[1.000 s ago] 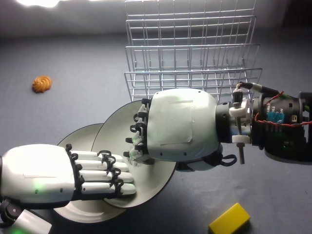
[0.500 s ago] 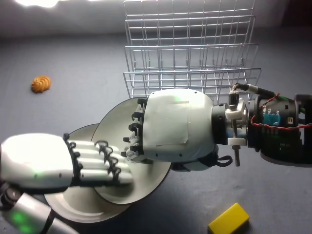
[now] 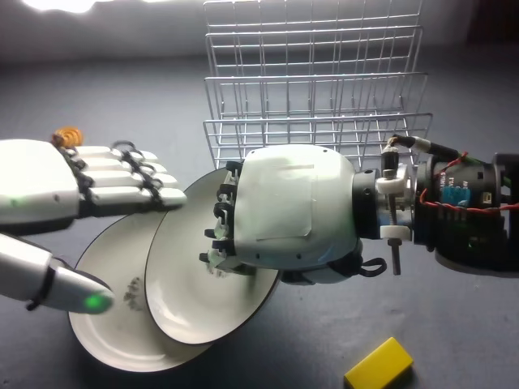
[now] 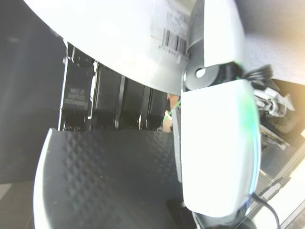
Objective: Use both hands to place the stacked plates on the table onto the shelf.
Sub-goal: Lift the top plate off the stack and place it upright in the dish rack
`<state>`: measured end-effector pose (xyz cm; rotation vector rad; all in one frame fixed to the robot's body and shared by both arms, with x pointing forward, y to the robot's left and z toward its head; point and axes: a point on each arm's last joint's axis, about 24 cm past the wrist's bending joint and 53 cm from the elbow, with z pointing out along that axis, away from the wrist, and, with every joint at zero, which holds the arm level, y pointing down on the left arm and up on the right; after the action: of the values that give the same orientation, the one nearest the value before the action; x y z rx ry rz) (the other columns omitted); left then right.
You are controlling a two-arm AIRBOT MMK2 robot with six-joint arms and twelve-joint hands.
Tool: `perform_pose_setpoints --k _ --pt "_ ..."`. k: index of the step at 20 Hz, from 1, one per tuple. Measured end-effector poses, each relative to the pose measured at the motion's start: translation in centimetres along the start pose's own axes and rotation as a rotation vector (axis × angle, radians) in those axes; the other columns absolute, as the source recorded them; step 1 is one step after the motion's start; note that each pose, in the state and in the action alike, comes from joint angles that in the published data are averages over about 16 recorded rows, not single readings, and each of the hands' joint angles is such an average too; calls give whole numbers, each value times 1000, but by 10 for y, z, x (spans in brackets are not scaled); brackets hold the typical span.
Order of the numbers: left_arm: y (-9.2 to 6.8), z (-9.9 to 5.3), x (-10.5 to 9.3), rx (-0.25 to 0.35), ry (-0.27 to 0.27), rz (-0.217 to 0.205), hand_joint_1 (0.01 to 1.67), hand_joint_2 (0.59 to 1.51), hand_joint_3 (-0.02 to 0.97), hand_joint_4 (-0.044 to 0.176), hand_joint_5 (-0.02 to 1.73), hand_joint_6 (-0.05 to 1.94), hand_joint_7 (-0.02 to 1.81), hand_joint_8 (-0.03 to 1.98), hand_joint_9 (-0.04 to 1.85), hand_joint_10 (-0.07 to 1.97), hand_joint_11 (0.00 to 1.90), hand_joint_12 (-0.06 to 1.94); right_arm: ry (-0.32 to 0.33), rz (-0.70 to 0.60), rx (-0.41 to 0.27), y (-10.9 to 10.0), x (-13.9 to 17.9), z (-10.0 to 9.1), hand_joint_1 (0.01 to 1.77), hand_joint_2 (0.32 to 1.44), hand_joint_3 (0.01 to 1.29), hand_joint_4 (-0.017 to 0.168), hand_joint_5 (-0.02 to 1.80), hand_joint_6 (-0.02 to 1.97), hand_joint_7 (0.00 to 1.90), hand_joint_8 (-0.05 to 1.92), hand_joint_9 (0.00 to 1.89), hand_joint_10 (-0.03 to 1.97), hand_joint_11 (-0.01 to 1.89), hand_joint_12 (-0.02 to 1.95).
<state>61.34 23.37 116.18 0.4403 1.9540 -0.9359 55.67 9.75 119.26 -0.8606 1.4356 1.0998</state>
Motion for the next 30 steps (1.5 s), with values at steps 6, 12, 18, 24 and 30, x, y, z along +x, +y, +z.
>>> perform_pose_setpoints --k 6,12,18,24,30 --pt "13 -19 -13 -37 -3 55 20 1143 6 3 14 18 17 15 22 4 15 20 -21 -8 -11 7 -13 -2 1325 936 18 2 952 933 1090 692 1074 903 980 821" --pt "22 -31 -16 -76 17 125 20 1144 6 4 13 18 15 15 22 5 14 19 -47 -18 -19 11 -28 -4 1353 955 18 2 967 929 1134 700 1079 906 960 829" --pt "24 -36 -18 -98 23 181 20 1145 7 4 15 18 16 15 18 5 15 18 -76 -27 -19 11 -44 -5 1357 962 18 1 980 920 1168 651 1083 887 951 828" --pt "30 -38 -22 -133 15 217 20 1146 7 4 17 18 16 15 17 5 15 17 -116 -27 -11 9 -64 -7 1358 962 18 0 980 904 1169 652 1090 870 958 840" --pt "48 -46 -30 -211 -5 213 19 1146 7 3 17 18 17 15 19 5 15 17 -155 -26 2 5 -85 -11 1358 962 18 0 961 894 1136 718 1086 861 951 906"
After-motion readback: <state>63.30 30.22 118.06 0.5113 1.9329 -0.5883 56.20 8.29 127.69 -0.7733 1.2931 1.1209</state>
